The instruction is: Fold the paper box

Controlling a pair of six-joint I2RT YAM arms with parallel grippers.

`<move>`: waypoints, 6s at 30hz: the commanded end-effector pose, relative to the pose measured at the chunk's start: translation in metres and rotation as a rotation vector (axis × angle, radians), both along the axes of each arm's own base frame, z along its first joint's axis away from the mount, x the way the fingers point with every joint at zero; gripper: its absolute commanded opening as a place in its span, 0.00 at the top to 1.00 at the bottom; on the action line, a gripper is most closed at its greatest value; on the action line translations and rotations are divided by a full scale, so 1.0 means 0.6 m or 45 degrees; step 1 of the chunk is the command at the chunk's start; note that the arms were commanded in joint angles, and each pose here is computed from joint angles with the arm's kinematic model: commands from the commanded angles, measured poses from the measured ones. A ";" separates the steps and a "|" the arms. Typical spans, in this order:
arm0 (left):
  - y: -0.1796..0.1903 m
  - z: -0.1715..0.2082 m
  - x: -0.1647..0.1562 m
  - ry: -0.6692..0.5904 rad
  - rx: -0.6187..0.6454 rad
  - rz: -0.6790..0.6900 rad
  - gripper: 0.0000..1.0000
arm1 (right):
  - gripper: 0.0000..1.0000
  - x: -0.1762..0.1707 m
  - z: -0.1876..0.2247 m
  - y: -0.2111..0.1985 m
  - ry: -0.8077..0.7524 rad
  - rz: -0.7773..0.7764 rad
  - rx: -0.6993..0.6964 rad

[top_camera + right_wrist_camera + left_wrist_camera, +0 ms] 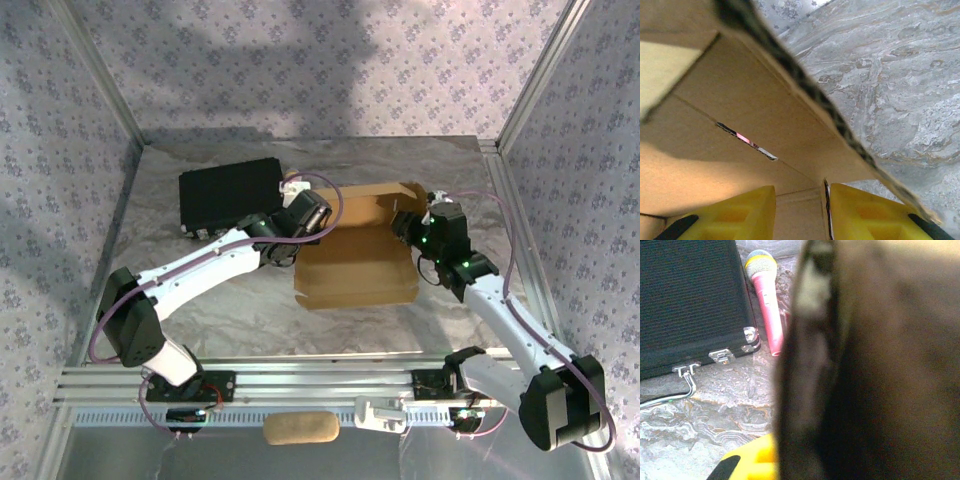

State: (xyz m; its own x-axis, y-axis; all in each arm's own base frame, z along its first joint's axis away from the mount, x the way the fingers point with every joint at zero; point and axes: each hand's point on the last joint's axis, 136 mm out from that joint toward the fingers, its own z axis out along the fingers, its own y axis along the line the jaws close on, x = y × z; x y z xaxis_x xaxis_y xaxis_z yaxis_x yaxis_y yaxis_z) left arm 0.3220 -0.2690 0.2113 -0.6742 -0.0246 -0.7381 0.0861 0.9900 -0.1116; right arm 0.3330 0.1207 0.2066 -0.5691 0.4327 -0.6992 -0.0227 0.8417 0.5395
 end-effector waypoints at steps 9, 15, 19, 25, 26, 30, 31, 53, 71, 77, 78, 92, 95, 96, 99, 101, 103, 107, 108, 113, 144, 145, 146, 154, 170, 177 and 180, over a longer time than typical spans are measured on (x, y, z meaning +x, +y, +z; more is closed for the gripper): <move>-0.013 0.021 0.010 -0.021 -0.026 -0.017 1.00 | 0.66 -0.001 0.035 0.041 -0.082 0.090 0.012; -0.018 0.014 0.019 -0.003 -0.057 -0.022 1.00 | 0.67 0.001 0.024 0.065 -0.071 0.128 0.003; -0.009 0.013 0.036 0.005 -0.062 -0.021 1.00 | 0.66 0.000 0.030 0.066 -0.063 0.135 0.002; 0.024 0.020 0.081 0.009 -0.109 -0.076 1.00 | 0.58 -0.022 0.081 0.034 -0.120 0.124 -0.002; 0.029 0.021 0.089 0.019 -0.136 -0.103 1.00 | 0.56 -0.028 0.093 0.028 -0.138 0.135 0.000; 0.049 0.036 0.108 0.024 -0.161 -0.227 1.00 | 0.54 -0.055 0.124 0.023 -0.178 0.269 0.004; 0.052 0.037 0.110 0.034 -0.164 -0.263 1.00 | 0.53 -0.060 0.127 0.021 -0.180 0.298 0.001; 0.073 0.000 0.121 0.150 -0.148 -0.590 1.00 | 0.69 -0.008 0.130 0.029 -0.348 0.736 0.088; 0.062 0.001 0.121 0.172 -0.190 -0.598 1.00 | 0.68 -0.035 0.139 0.075 -0.365 0.831 0.003; 0.059 0.003 0.119 0.169 -0.188 -0.603 1.00 | 0.67 -0.031 0.138 0.086 -0.356 0.837 -0.034; 0.058 0.002 0.118 0.170 -0.185 -0.604 1.00 | 0.67 -0.030 0.137 0.088 -0.354 0.840 -0.045; 0.049 0.011 0.108 0.147 -0.165 -0.615 1.00 | 0.58 -0.019 0.133 0.098 -0.328 0.808 -0.124; 0.049 0.012 0.107 0.144 -0.162 -0.614 1.00 | 0.54 -0.020 0.136 0.101 -0.326 0.822 -0.124; 0.049 0.013 0.106 0.144 -0.162 -0.615 1.00 | 0.53 -0.020 0.137 0.103 -0.321 0.829 -0.124; 0.047 0.015 0.105 0.140 -0.158 -0.616 1.00 | 0.50 -0.018 0.139 0.106 -0.309 0.839 -0.121; 0.045 0.016 0.104 0.139 -0.161 -0.618 1.00 | 0.49 -0.015 0.140 0.108 -0.301 0.842 -0.117; 0.044 0.017 0.103 0.136 -0.160 -0.617 1.00 | 0.47 -0.013 0.140 0.113 -0.294 0.856 -0.114; 0.039 0.017 0.100 0.136 -0.159 -0.625 1.00 | 0.45 -0.009 0.138 0.120 -0.274 0.862 -0.128; 0.039 0.019 0.100 0.134 -0.160 -0.623 1.00 | 0.44 -0.007 0.135 0.120 -0.266 0.858 -0.133; 0.034 0.027 0.099 0.122 -0.162 -0.626 1.00 | 0.42 -0.002 0.131 0.125 -0.248 0.850 -0.141; 0.057 0.004 0.127 0.173 -0.160 -0.538 1.00 | 0.23 -0.046 0.127 0.137 -0.218 0.980 -0.099; 0.059 0.003 0.129 0.173 -0.162 -0.533 1.00 | 0.24 -0.041 0.124 0.132 -0.212 0.955 -0.108; 0.062 0.004 0.131 0.170 -0.163 -0.524 1.00 | 0.23 -0.036 0.122 0.127 -0.207 0.923 -0.117; 0.082 0.013 0.136 0.133 -0.180 -0.415 1.00 | 0.23 -0.034 0.087 0.078 -0.184 0.657 -0.131; 0.106 0.036 0.130 0.020 -0.131 -0.252 1.00 | 0.29 -0.080 0.039 0.099 0.032 0.239 0.131; 0.104 0.036 0.124 0.022 -0.140 -0.242 1.00 | 0.51 -0.069 0.030 0.118 0.084 0.154 0.198; 0.104 0.036 0.123 0.025 -0.149 -0.235 1.00 | 0.70 -0.070 0.014 0.105 0.091 0.084 0.287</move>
